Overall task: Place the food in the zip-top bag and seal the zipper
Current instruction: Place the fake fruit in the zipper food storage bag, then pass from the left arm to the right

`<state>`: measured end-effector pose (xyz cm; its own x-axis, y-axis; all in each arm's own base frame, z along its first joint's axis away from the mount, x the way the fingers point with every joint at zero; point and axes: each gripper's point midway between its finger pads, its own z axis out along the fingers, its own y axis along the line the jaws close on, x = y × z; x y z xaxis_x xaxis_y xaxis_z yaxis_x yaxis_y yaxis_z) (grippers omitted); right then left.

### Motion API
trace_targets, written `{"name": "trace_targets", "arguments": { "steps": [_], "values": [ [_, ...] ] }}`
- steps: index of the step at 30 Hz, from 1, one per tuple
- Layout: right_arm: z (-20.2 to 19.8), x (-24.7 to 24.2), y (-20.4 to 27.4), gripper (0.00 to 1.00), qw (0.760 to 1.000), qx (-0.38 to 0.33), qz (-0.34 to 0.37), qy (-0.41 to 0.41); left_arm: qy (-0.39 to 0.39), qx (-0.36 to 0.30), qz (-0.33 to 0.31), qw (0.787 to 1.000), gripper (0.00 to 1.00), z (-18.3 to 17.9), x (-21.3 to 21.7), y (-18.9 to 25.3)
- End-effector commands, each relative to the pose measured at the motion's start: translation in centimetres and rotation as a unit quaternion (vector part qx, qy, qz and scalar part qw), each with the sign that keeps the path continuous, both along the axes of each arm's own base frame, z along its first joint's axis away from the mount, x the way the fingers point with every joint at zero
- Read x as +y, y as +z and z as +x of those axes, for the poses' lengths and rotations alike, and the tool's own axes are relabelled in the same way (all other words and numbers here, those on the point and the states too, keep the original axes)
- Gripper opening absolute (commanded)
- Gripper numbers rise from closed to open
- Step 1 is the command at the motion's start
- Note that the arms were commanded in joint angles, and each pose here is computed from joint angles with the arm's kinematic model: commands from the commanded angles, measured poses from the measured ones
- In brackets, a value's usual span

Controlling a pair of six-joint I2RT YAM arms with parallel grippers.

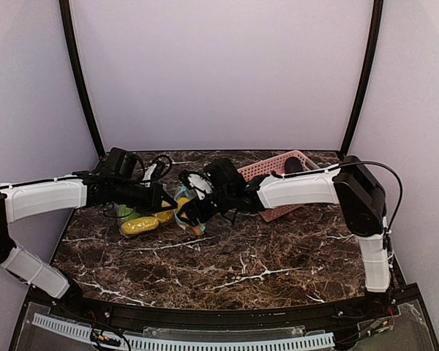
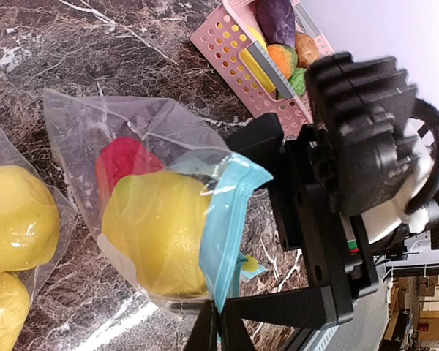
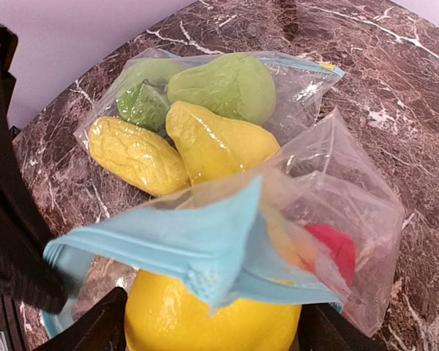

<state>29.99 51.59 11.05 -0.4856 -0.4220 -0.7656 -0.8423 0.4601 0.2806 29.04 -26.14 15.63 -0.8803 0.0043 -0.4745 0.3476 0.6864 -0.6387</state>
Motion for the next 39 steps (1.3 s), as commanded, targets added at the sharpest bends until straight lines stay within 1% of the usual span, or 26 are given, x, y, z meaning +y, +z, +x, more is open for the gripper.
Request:
{"name": "trace_targets", "arguments": {
  "steps": [1, 4, 8, 12, 13, 15, 17, 19, 25, 28, 34, 35, 37, 39],
  "values": [
    [-1.6, -0.5, 4.1, 0.8, 0.999, -0.014, 0.03, 0.014, 0.019, -0.013, -0.006, 1.0, 0.01, 0.2, 1.0, 0.4],
    [-2.7, -1.3, 6.3, 0.84, 0.998, -0.005, 0.053, 0.017, 0.028, -0.014, -0.006, 1.0, 0.01, 0.2, 1.3, 0.2],
    [-3.8, -2.7, 8.2, 0.86, 0.997, 0.011, 0.073, 0.008, 0.032, -0.014, -0.007, 0.999, 0.01, 0.3, 1.4, 0.1],
    [-4.2, -4.5, 7.0, 0.84, 0.997, 0.037, 0.062, -0.029, 0.033, -0.016, -0.008, 0.999, 0.01, 0.4, 1.4, 0.2],
    [-4.3, -4.9, 6.4, 0.82, 0.997, 0.045, 0.055, -0.039, 0.034, -0.017, -0.008, 0.999, 0.01, 0.4, 1.5, 0.2],
    [-4.5, -5.5, 5.1, 0.75, 0.996, 0.058, 0.042, -0.05, 0.035, -0.018, -0.007, 0.999, 0.01, 0.4, 1.5, 0.2],
    [-4.9, -5.7, 3.8, 0.67, 0.995, 0.072, 0.033, -0.053, 0.035, -0.019, -0.006, 0.999, 0.01, 0.4, 1.5, 0.3],
    [-5.5, -5.6, 2.7, 0.62, 0.995, 0.082, 0.025, -0.05, 0.033, -0.019, -0.006, 0.999, 0.01, 0.4, 1.5, 0.3],
    [-5.9, -5.0, 1.0, 0.46, 0.994, 0.093, 0.011, -0.05, 0.033, -0.019, -0.004, 0.999, 0.01, 0.4, 1.5, 0.3],
    [-5.8, -4.8, 0.4, 0.4, 0.994, 0.094, 0.007, -0.05, 0.033, -0.02, -0.003, 0.999, 0.01, 0.5, 1.5, 0.3],
    [-5.4, -4.6, -0.9, 0.37, 0.994, 0.096, -0.007, -0.054, 0.033, -0.022, -0.003, 0.999, 0.01, 0.5, 1.5, 0.5],
    [-5.4, -4.6, -1.0, 0.35, 0.994, 0.096, -0.008, -0.053, 0.033, -0.022, -0.002, 0.999, 0.01, 0.5, 1.5, 0.5],
    [-5.3, -4.4, -1.2, 0.3, 0.994, 0.095, -0.008, -0.053, 0.032, -0.021, -0.002, 0.999, 0.01, 0.5, 1.5, 0.5],
    [-5.1, -4.2, -0.9, 0.2, 0.994, 0.091, -0.004, -0.053, 0.031, -0.021, -0.001, 0.999, 0.01, 0.4, 1.6, 0.4]
  ]
}}
